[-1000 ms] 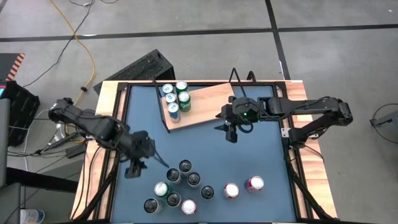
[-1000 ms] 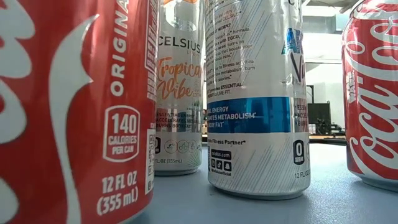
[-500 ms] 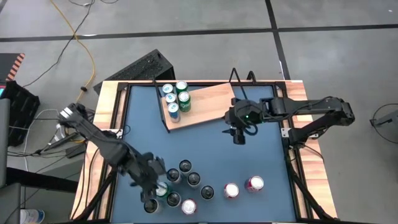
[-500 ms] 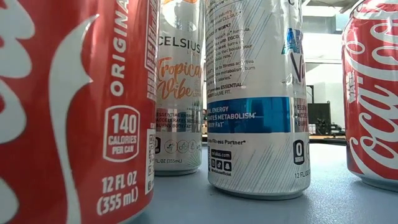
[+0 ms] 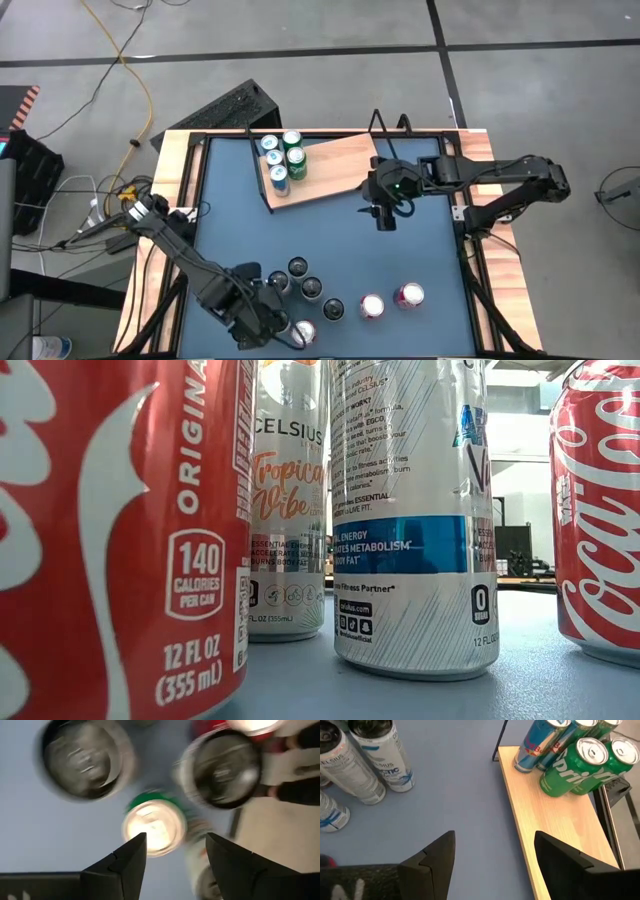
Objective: Place canned beverage on shelf
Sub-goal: Put the green soda can on the shelf aligned with the other green soda cans
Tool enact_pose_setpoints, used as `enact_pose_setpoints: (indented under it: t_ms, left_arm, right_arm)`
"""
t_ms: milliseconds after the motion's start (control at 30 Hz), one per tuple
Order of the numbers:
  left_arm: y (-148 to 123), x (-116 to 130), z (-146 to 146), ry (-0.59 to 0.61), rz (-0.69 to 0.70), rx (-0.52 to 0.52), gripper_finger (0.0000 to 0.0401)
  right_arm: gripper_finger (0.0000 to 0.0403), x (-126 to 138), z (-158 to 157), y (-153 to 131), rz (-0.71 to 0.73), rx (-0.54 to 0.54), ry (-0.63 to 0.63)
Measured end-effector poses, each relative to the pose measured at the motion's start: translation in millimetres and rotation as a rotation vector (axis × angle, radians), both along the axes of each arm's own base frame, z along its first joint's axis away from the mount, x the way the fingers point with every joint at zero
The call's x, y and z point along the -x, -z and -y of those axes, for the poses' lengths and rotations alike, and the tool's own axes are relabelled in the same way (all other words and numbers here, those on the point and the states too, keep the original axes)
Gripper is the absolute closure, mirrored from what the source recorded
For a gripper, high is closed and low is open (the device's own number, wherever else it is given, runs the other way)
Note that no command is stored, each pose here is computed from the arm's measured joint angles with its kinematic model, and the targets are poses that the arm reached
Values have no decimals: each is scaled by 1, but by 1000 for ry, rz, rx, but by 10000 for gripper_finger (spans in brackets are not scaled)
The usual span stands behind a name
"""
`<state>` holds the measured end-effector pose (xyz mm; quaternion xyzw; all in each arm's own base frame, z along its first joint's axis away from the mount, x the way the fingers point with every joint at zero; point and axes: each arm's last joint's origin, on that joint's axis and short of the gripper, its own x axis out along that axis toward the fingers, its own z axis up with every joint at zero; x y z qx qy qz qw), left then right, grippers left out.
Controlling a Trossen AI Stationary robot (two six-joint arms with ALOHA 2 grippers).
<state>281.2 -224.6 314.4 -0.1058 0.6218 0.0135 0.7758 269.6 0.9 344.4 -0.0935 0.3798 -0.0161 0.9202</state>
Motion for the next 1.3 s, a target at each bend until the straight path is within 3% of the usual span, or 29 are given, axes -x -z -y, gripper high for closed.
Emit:
enact_pose_setpoints:
  t_ms: [300, 667, 933, 1300]
  left_arm:
    - [-8, 10, -3, -4, 22, -58, 200]
    - [14, 4, 7, -2, 89, -28, 90]
    - [21, 5, 10, -11, 84, -14, 85]
    - [23, 16, 3, 38, 68, -78, 85]
  right_arm:
    - [147, -9, 1, -5, 89, 1, 12]
    - [147, -9, 1, -3, 79, -5, 5]
    - [147, -9, 1, -3, 82, -25, 17]
    - [147, -10, 1, -4, 91, -28, 19]
